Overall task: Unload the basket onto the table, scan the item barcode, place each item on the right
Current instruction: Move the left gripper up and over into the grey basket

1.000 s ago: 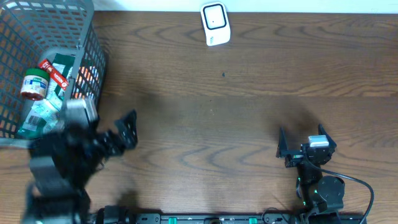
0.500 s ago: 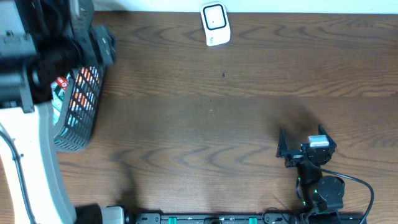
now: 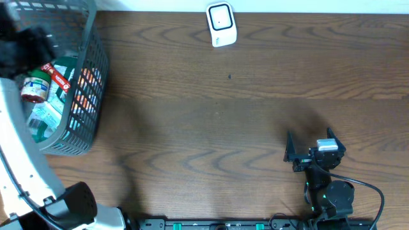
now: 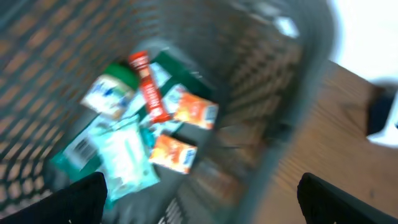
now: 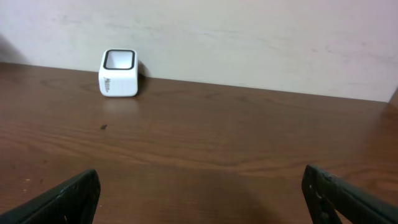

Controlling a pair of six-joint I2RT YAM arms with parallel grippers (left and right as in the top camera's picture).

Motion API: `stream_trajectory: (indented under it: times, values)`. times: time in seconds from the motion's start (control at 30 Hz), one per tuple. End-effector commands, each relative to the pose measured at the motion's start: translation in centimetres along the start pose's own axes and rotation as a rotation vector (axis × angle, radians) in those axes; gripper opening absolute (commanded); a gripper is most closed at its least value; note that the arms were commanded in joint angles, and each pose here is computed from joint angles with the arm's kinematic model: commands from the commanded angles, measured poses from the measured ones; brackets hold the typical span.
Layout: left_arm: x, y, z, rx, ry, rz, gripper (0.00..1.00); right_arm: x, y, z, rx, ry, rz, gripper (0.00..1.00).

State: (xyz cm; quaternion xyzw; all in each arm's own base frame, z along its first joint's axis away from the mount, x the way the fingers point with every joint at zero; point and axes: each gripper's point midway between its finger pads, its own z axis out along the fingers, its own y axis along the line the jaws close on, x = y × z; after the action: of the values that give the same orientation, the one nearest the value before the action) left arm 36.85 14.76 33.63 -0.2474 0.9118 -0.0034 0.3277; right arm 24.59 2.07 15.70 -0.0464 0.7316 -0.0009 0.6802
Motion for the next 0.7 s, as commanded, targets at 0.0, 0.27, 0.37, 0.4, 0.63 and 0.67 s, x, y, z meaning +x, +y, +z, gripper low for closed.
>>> stream_trajectory:
  times: [0.0,0.27,0.37,0.4,0.63,0.67]
  values:
    - [0.5,4.2,1.1,-0.08,0.042,-0.163,0.98,0.0,0.0,0.0,0.001,0.001,-0.002,0.99]
    - [1.8,10.0,3.6,-0.163,0.13,-0.286,0.98,0.0,0.0,0.0,0.001,0.0,-0.002,0.99]
    - [3.1,11.1,5.3,-0.177,0.192,-0.31,0.98,0.0,0.0,0.0,0.001,0.0,-0.002,0.99]
    - [3.6,11.4,6.0,-0.181,0.217,-0.318,0.98,0.0,0.0,0.0,0.001,0.0,-0.002,0.99]
    - [5.9,12.5,10.5,-0.189,0.317,-0.334,0.98,0.0,0.0,0.0,0.001,0.001,-0.002,0.99]
    - [6.1,12.6,10.9,-0.19,0.326,-0.336,0.98,0.0,0.0,0.0,0.001,0.0,-0.002,0.99]
